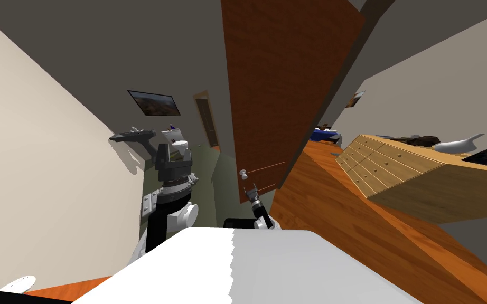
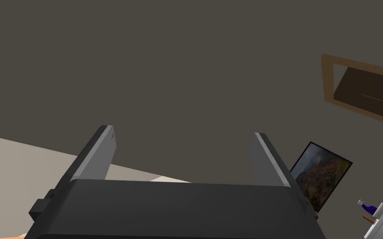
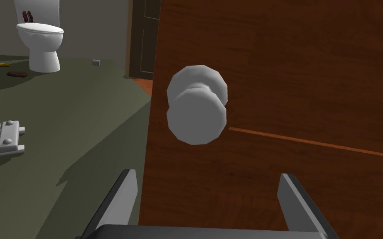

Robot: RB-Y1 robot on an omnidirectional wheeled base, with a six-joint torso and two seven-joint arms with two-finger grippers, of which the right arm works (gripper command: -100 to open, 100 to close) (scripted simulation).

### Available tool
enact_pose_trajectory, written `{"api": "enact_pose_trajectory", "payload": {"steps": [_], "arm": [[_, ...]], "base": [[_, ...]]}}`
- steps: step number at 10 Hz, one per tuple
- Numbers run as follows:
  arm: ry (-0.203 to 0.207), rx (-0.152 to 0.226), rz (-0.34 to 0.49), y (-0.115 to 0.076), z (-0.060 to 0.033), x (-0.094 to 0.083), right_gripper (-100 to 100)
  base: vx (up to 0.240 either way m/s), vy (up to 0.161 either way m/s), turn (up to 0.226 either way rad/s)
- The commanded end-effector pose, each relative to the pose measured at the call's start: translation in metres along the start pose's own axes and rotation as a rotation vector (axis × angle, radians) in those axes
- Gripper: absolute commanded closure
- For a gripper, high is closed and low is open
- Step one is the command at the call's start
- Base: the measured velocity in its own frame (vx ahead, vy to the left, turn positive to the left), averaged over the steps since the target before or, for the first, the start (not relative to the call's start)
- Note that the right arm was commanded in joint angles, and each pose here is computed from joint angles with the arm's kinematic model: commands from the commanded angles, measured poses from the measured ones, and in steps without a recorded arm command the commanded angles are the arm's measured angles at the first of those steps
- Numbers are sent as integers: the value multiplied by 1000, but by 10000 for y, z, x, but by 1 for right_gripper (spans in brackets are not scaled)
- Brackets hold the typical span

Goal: Push the door open

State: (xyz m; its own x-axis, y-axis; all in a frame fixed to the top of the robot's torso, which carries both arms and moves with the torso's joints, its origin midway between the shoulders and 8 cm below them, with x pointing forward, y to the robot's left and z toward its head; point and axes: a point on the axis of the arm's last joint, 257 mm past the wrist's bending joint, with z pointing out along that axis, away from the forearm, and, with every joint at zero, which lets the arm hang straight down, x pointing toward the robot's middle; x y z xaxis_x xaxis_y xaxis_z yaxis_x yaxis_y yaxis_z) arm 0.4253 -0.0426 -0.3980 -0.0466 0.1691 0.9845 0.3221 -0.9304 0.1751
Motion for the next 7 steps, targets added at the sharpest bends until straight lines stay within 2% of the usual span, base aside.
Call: {"api": "enact_pose_trajectory", "payload": {"steps": [1, 4, 5, 7], "arm": [[4, 3, 69, -105, -6, 28, -100], [11, 7, 171, -272, -9, 108, -100], [10, 6, 147, -241, -14, 93, -100], [3, -1, 129, -103, -37, 28, -100]], "base": [[-74, -76, 2], [-63, -66, 2], [-22, -28, 4], [150, 57, 33]]}}
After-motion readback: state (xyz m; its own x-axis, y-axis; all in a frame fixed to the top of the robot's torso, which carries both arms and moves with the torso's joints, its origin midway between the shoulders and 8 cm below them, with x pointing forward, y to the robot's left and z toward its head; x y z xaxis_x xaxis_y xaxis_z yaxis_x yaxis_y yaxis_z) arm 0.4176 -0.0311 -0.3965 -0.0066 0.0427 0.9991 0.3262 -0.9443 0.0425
